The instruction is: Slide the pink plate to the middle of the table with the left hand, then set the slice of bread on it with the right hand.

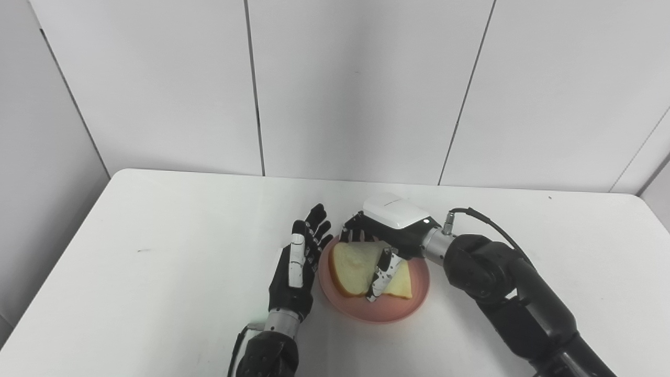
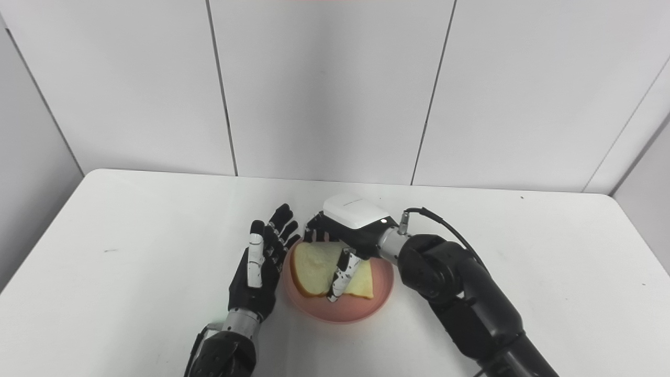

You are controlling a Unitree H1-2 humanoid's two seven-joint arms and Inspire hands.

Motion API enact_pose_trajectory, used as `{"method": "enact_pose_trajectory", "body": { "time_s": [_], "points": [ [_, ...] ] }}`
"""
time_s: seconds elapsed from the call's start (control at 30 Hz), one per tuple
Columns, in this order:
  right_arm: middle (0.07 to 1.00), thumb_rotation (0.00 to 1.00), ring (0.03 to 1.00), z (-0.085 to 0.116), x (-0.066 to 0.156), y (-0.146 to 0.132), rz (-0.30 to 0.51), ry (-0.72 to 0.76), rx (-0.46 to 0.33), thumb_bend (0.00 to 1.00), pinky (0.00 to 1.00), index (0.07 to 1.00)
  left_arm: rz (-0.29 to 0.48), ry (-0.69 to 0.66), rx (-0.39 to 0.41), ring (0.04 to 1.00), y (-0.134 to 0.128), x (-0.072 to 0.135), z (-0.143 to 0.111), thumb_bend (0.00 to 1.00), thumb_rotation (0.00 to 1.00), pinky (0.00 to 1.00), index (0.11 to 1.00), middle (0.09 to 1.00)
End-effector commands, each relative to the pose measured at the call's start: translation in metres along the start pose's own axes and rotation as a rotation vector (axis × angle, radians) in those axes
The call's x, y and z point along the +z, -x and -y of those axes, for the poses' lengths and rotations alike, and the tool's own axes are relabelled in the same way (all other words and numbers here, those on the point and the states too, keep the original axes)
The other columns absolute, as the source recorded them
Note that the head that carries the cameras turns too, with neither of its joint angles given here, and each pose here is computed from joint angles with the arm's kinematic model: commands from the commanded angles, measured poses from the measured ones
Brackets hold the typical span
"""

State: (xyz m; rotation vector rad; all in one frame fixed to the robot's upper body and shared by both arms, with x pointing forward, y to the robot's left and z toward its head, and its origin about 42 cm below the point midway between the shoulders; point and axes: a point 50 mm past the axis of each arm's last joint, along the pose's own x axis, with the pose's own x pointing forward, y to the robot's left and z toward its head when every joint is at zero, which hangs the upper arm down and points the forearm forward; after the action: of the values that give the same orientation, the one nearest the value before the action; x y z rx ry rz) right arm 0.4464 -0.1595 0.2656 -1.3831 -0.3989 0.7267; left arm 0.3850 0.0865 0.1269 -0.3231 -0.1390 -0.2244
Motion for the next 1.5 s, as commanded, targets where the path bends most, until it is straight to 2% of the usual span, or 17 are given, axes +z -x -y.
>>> {"method": "enact_pose_trajectory", "body": {
  "time_s": [0.0,0.13,0.33,0.37,0.4,0.57,0.6,0.67,0.9,1.13,1.3,1.47],
  "points": [
    [0.489,0.00,0.386,0.024,0.003,-0.001,0.005,0.062,-0.039,0.52,0.26,0.518,0.019,0.005,0.000,0.950,-0.001,0.000,0.007,0.71,1.00,0.92,0.881,0.958],
    [0.509,0.00,0.406,0.019,0.003,-0.003,-0.026,0.096,-0.016,0.52,0.29,0.504,0.020,0.007,0.000,0.955,-0.001,0.000,0.006,0.71,1.00,0.92,0.880,0.958],
    [0.530,0.00,0.452,0.017,-0.001,-0.002,-0.029,0.139,-0.033,0.52,0.41,0.478,0.018,0.012,-0.002,0.958,-0.001,0.000,0.005,0.72,1.00,0.93,0.879,0.959],
    [0.560,0.03,0.547,0.016,-0.002,-0.002,-0.033,0.152,-0.033,0.52,0.46,0.479,0.019,0.014,-0.003,0.961,0.000,0.000,0.005,0.71,1.00,0.93,0.880,0.960],
    [0.653,0.10,0.618,0.015,-0.003,-0.001,-0.035,0.162,-0.035,0.52,0.51,0.490,0.020,0.016,-0.006,0.967,0.000,0.000,0.005,0.71,1.00,0.94,0.884,0.965],
    [0.745,0.14,0.704,0.013,-0.007,0.000,-0.052,0.186,-0.030,0.52,0.60,0.496,0.013,0.025,-0.008,0.969,0.001,0.001,0.004,0.71,1.00,0.94,0.884,0.971],
    [0.767,0.13,0.726,0.013,-0.007,0.001,-0.055,0.189,-0.027,0.68,0.64,0.627,0.011,0.028,-0.006,0.967,0.001,0.002,0.004,0.70,1.00,0.94,0.883,0.970],
    [0.795,0.15,0.754,0.012,-0.009,0.002,-0.057,0.196,-0.023,0.76,0.68,0.719,0.008,0.030,-0.003,0.967,0.001,0.002,0.004,0.69,1.00,0.94,0.882,0.970],
    [0.859,0.25,0.820,0.012,-0.011,0.008,-0.060,0.213,-0.043,0.81,0.76,0.807,0.011,0.035,-0.008,0.966,0.002,0.002,0.004,0.69,1.00,0.94,0.884,0.969],
    [0.874,0.24,0.879,0.012,-0.011,0.019,-0.059,0.174,-0.012,0.84,0.85,0.858,0.022,0.045,-0.008,0.964,0.002,0.004,0.004,0.68,0.99,0.93,0.889,0.969],
    [0.925,0.26,0.928,0.017,-0.011,0.034,-0.068,0.129,-0.002,0.86,0.92,0.906,0.023,0.029,-0.006,0.969,0.002,0.005,0.002,0.66,1.00,0.94,0.901,0.969],
    [0.958,0.25,0.953,0.020,-0.016,0.056,-0.068,-0.014,-0.074,0.87,0.96,0.944,0.023,0.023,-0.007,0.971,0.003,0.006,0.001,0.65,1.00,0.95,0.905,0.969]
  ]
}}
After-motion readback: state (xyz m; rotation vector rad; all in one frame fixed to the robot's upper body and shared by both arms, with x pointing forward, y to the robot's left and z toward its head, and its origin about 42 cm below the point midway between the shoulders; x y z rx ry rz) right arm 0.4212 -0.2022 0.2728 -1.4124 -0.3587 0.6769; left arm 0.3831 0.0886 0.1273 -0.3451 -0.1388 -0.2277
